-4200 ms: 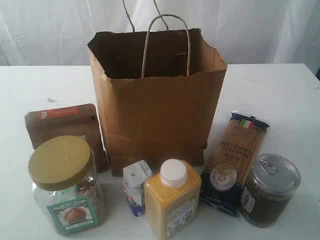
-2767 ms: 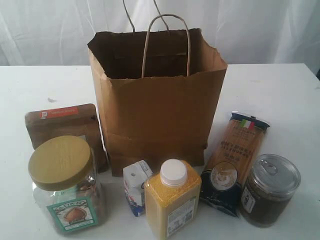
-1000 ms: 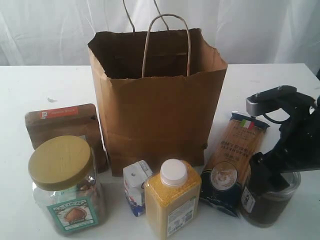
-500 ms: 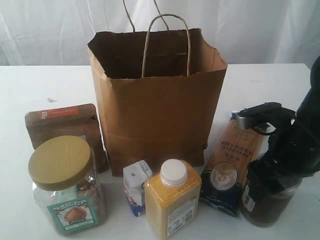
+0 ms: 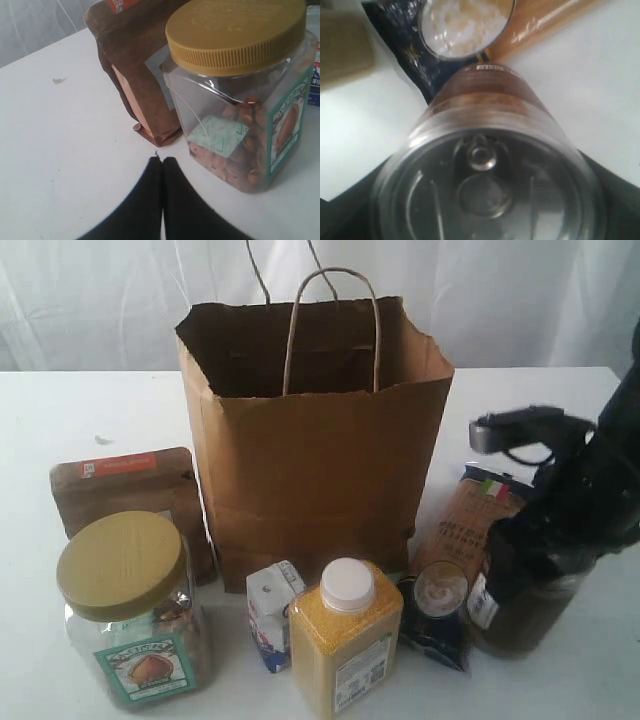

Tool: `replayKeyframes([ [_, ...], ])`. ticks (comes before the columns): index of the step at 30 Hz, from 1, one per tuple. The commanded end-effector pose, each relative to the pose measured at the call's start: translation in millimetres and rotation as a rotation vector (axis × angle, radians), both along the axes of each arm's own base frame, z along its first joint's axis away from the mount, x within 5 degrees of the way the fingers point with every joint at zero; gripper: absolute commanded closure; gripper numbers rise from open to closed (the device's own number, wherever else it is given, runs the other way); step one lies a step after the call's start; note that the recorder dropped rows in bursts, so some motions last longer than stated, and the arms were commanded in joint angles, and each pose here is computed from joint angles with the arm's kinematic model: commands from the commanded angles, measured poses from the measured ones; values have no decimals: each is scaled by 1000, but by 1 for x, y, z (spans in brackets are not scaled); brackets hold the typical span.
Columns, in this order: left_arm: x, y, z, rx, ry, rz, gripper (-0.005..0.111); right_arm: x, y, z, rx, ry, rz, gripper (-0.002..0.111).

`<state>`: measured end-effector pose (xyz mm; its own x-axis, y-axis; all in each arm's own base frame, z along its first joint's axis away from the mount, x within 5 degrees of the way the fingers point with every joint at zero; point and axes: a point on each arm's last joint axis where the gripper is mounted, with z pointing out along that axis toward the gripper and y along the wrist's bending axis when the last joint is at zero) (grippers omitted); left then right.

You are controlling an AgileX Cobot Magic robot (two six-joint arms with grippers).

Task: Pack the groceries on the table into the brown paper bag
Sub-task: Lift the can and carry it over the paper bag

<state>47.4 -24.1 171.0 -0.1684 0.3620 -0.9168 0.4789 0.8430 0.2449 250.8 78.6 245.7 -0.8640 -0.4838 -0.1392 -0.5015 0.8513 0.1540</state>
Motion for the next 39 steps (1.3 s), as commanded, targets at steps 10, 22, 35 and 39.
replayKeyframes([
  [10,0,0,-1,-3,0,3,107,3,4,153,138,-427,-5,108],
  [22,0,0,-1,-3,0,3,107,5,9,242,263,-700,-36,108],
  [35,0,0,-1,-3,0,3,107,39,79,217,273,-617,142,108],
  [39,0,0,-1,-3,0,3,107,48,99,204,221,-602,189,108],
])
